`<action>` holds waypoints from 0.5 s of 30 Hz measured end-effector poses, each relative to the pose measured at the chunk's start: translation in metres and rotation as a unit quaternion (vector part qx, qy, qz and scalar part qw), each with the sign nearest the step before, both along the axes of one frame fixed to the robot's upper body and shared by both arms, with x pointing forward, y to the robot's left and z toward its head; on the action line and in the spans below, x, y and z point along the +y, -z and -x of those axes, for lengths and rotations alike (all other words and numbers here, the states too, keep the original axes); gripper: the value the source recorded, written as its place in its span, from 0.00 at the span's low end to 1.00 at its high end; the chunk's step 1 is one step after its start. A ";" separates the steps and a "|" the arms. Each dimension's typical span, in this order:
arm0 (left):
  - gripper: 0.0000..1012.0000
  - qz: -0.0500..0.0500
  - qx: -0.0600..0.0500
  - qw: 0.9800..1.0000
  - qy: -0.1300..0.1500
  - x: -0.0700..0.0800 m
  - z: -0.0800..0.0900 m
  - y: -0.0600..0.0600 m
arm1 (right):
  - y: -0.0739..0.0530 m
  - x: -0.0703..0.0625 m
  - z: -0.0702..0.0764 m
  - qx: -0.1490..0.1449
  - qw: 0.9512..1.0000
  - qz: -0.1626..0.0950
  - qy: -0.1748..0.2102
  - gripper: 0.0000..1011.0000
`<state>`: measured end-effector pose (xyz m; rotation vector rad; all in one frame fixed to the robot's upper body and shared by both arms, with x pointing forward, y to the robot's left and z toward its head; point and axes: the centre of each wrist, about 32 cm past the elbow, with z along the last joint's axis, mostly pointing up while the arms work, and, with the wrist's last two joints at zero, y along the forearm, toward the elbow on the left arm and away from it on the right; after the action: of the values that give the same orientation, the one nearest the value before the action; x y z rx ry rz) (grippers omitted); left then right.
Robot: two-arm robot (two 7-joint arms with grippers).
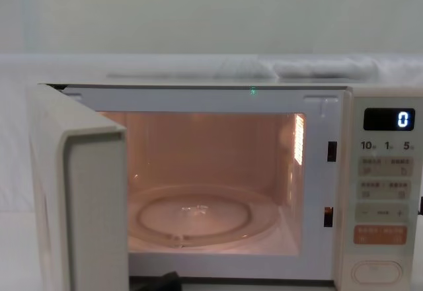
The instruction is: Press the button to open the microwave door with one hand; close the microwave door with the other hand.
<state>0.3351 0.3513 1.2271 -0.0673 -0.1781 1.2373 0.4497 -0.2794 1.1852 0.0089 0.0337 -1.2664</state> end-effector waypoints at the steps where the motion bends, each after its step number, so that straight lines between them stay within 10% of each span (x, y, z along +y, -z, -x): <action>1: 0.00 0.000 -0.001 1.000 0.006 0.000 -0.001 -0.002 | 0.000 0.000 0.000 0.000 1.000 0.000 0.000 0.99; 15: 0.00 0.029 0.006 0.995 0.097 -0.007 -0.036 -0.017 | 0.000 0.000 0.000 0.000 1.000 0.000 0.000 0.99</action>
<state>0.3708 0.3445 1.2445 -0.1250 -0.1229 1.0495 0.4497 -0.2794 1.1852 0.0089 0.0336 -1.2664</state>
